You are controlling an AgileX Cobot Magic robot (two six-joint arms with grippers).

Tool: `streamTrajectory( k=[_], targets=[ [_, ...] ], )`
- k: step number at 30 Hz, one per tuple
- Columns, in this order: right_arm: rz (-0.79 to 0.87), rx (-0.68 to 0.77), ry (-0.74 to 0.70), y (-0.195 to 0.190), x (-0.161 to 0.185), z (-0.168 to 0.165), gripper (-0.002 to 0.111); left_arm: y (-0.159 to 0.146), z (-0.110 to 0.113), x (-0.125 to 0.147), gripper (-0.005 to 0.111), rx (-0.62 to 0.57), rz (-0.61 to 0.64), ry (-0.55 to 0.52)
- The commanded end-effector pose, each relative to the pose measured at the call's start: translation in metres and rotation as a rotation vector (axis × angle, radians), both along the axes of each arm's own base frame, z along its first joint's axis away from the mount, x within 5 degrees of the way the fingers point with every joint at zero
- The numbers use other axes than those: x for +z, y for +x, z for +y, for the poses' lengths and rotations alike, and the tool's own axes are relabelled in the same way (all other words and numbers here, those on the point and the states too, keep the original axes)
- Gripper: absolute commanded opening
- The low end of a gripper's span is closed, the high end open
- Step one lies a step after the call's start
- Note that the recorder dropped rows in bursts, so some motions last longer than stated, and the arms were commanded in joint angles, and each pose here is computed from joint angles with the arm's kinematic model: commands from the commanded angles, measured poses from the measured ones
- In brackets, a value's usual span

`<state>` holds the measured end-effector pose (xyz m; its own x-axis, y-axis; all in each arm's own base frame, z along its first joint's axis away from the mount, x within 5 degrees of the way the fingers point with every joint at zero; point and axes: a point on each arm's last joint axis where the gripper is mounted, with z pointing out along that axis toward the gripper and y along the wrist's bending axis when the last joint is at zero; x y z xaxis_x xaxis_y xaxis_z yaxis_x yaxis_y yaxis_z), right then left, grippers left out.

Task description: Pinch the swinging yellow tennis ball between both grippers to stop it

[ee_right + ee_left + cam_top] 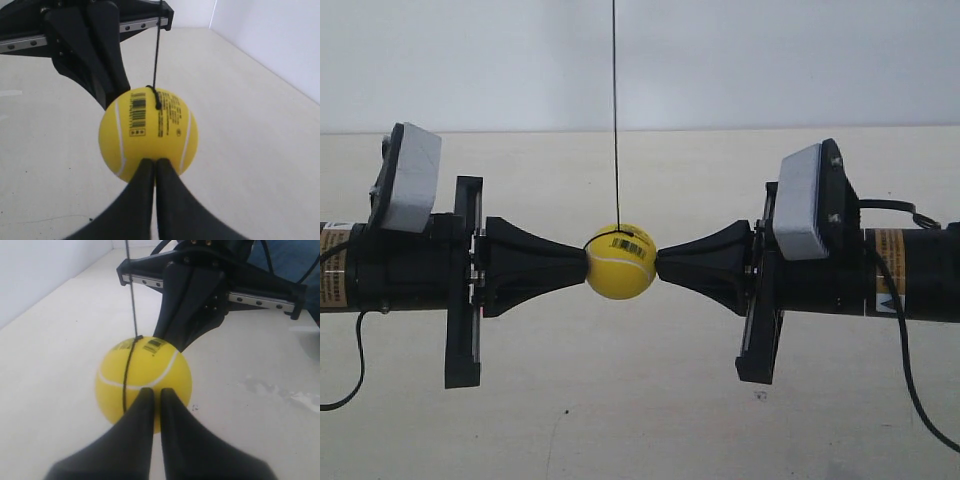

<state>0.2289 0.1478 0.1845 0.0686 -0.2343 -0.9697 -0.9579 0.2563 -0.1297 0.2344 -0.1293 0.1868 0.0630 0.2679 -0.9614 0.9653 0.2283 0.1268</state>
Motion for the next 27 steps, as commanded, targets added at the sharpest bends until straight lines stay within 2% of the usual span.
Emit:
streamTrajectory(
  k=[1, 27],
  targets=[
    [-0.008, -0.006, 0.005, 0.0009, 0.0014, 0.0003, 0.000, 0.0019, -0.0008, 0.0011, 0.005, 0.009, -0.005, -0.007],
    [-0.017, -0.020, -0.014, 0.0024, 0.0001, -0.0008, 0.000, 0.0046, 0.0038, 0.0006, 0.005, 0.032, -0.005, -0.001]
  ],
)
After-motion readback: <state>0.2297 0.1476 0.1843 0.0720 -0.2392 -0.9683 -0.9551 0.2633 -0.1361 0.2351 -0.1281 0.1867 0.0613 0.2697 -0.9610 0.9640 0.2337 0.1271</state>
